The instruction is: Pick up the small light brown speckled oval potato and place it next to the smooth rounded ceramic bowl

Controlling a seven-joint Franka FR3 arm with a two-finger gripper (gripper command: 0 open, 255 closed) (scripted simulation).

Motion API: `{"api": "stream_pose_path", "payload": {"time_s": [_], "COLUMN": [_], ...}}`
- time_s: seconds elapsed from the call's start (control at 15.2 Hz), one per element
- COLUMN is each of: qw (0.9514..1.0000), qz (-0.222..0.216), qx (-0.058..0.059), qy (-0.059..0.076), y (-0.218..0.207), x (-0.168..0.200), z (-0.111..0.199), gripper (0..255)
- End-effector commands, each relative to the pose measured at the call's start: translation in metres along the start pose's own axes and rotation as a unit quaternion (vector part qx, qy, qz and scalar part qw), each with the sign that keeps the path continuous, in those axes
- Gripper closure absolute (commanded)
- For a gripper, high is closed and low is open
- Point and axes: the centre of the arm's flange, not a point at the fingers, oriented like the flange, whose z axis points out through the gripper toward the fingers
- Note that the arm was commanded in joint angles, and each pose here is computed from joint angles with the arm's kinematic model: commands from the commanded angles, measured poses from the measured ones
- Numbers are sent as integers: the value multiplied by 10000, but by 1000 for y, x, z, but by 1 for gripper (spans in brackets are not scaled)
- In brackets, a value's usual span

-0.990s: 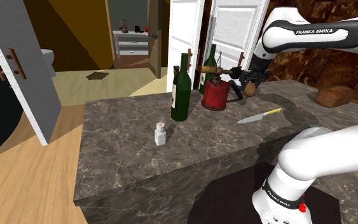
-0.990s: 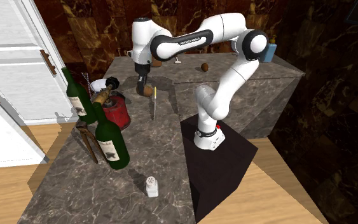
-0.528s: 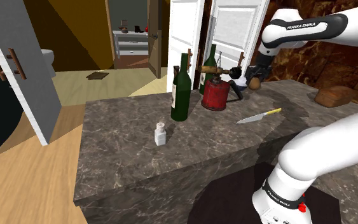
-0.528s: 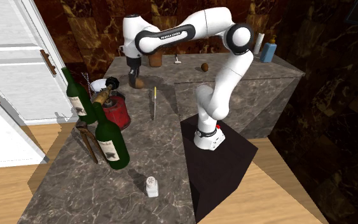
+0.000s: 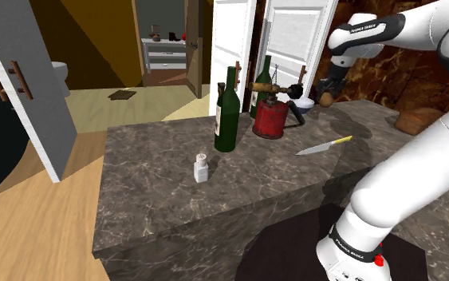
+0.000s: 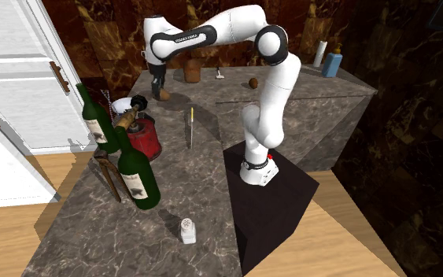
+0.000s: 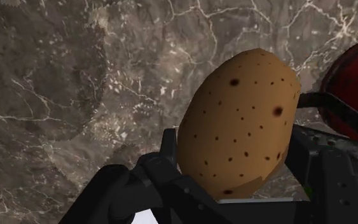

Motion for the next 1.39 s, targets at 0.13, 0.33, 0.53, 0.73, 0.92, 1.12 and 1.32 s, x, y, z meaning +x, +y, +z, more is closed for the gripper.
{"api": "stream_pose_path", "payload": {"time_s": [0.13, 0.33, 0.53, 0.73, 0.92, 1.12, 1.32], "qw": [10000, 10000, 10000, 10000, 10000, 10000, 10000], "qz": [-11, -11, -11, -11, -11, -11, -11], "qx": [-9, -9, -9, -9, -9, -9, -9], "qy": [9, 9, 8, 9, 8, 8, 8], "y": [41, 73, 105, 136, 168, 171, 171], "x": [33, 56, 79, 103, 126, 127, 125], "z": [5, 9, 12, 16, 20, 31, 47], "gripper": [255, 255, 255, 255, 255, 255, 255]}}
